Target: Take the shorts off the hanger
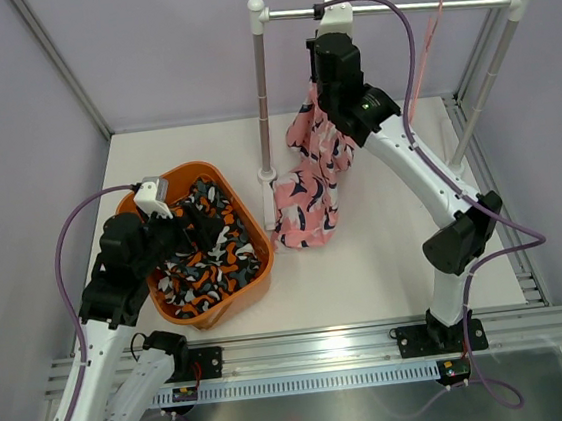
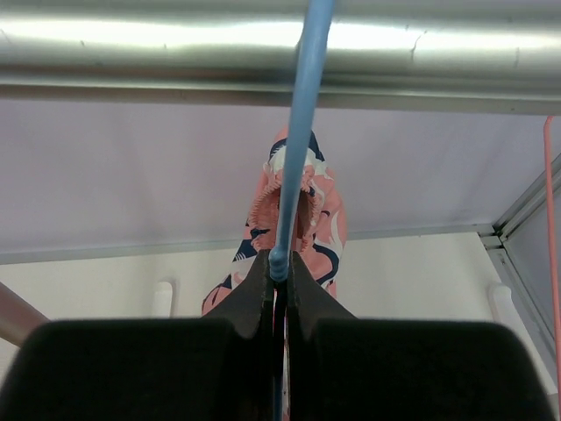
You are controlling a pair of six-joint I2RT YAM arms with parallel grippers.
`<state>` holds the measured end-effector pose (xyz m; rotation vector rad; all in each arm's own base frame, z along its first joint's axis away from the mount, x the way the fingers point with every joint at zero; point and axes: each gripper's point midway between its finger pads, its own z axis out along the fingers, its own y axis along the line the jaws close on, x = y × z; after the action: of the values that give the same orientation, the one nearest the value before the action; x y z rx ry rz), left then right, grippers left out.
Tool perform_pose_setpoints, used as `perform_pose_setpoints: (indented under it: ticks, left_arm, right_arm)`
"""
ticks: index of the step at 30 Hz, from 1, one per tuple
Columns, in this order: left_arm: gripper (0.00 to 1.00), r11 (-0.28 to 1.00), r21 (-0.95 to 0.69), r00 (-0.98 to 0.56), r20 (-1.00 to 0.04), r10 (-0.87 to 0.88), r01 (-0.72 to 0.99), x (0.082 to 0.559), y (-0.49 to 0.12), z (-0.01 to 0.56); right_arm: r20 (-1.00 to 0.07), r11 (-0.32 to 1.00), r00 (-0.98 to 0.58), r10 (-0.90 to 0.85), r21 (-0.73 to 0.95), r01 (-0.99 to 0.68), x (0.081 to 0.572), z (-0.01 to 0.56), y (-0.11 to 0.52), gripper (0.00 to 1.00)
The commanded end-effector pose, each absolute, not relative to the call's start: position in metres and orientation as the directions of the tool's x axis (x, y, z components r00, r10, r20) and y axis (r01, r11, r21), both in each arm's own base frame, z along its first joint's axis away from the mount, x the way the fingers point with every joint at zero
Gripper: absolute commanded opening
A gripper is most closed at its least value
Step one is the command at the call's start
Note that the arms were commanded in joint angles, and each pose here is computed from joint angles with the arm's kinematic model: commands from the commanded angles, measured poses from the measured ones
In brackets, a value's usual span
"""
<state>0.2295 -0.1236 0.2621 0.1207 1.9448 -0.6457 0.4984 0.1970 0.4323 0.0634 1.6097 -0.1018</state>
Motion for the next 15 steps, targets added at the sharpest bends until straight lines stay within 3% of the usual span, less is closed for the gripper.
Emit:
perform_pose_setpoints:
  ticks: [1, 15]
  left_arm:
    - [0.99, 0.850, -0.363, -0.417, -0.888, -0.192, 0.382, 0.235, -0.125, 0.270]
    - [0.99, 0.850, -0.360, -0.412, -0.891, -0.190, 0.385, 0.236, -0.125, 0.273]
  right_arm:
    - [-0.997, 0.992, 0.073, 0.033, 0.042, 0.123, 0.488, 0.484, 0.184, 0.00]
    - [-0.982, 0.991, 0.132, 0.132, 0.131, -0.010, 0.437, 0.540, 0.173, 0.00]
